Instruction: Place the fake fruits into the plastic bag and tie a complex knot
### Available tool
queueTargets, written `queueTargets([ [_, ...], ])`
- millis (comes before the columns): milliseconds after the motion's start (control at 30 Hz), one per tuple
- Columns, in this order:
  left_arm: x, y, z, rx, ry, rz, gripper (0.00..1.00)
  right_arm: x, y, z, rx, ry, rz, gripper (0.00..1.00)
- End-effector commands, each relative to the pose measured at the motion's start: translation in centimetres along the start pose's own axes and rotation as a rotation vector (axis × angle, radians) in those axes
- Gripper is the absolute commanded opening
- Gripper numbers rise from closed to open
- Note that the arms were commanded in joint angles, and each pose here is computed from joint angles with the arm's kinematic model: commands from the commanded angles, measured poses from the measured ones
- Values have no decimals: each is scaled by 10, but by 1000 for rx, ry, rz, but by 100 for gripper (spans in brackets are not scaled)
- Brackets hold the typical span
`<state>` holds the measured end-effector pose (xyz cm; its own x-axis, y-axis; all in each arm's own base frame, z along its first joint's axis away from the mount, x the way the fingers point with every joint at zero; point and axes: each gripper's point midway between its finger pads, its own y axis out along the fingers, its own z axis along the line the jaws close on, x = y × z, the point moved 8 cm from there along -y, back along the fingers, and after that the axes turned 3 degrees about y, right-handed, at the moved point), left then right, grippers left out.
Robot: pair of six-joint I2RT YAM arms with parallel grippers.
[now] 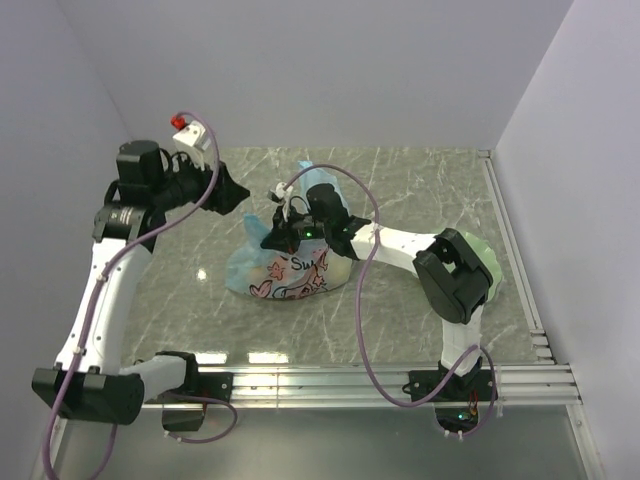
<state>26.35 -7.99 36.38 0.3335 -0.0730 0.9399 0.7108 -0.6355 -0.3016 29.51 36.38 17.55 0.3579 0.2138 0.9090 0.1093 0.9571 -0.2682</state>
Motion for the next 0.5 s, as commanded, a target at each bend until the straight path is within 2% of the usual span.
queueTargets([
  [0,4,5,5,-53,93,65,77,21,-10,4,-21,-93,-28,0],
  [200,-19,17,8,-117,93,204,78,27,-14,8,-23,-115,-43,0],
  [367,-33,21,2,-262,131,298,78,29,-13,9,-14,-135,-31,2],
  [467,-43,31,2,-268,137,354,78,30,-13,11,-1,-155,-24,4],
])
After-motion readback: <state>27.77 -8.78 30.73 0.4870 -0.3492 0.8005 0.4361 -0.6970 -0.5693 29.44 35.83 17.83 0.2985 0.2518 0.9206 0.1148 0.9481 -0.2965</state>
